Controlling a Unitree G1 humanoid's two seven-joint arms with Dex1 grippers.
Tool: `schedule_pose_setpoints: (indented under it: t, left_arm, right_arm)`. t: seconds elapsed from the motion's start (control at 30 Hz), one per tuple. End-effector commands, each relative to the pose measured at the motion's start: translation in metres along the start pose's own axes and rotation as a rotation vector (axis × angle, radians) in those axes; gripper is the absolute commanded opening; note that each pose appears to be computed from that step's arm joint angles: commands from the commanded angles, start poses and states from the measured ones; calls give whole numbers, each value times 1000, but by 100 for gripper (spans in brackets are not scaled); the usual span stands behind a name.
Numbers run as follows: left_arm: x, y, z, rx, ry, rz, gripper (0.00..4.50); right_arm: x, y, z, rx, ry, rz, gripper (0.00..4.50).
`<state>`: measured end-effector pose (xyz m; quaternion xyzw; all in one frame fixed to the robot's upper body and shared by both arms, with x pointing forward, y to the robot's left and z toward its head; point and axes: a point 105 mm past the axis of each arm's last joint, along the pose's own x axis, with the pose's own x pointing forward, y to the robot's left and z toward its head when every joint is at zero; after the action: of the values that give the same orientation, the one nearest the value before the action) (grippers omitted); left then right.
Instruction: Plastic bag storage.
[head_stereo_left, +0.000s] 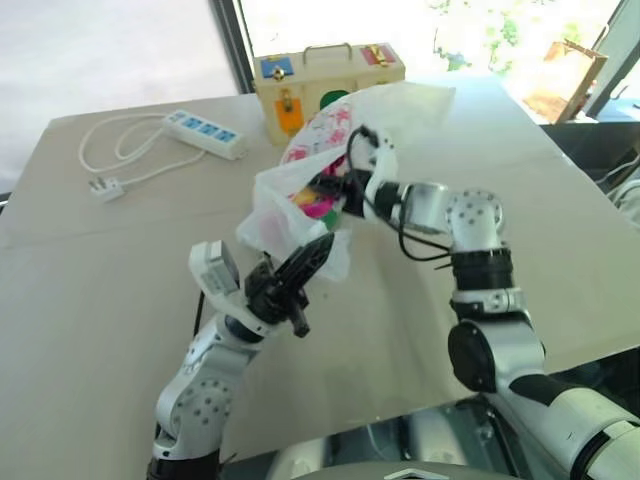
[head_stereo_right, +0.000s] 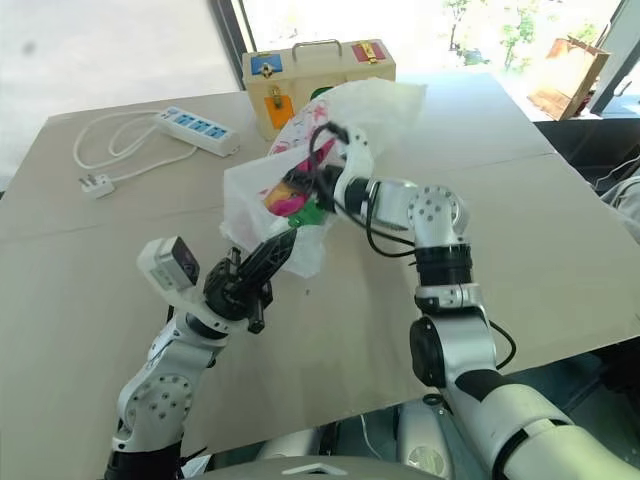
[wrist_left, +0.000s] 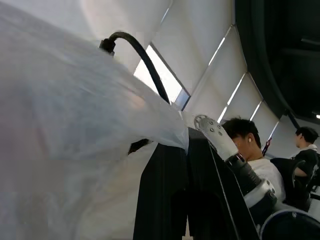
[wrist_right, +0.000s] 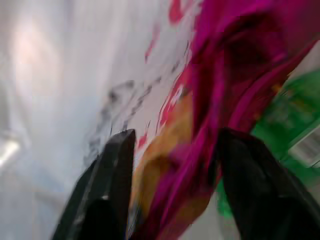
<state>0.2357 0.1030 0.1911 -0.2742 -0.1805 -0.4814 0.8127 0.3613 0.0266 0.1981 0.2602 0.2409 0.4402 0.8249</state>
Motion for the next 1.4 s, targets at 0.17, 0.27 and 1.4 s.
schedule_pose_setpoints:
  t: [0.17, 0.27, 1.4]
  left_arm:
    - [-3, 6, 11, 28, -44, 19, 0]
    - [-2, 9, 16, 30, -65, 27, 0]
    - [-5, 13, 22, 55, -61, 52, 0]
  right_arm:
    - [-40, -23, 60, -41, -272, -116, 444]
    - [-40, -25, 63, -37, -318, -146, 444]
    - [-114, -42, 130, -1211, -408, -272, 210]
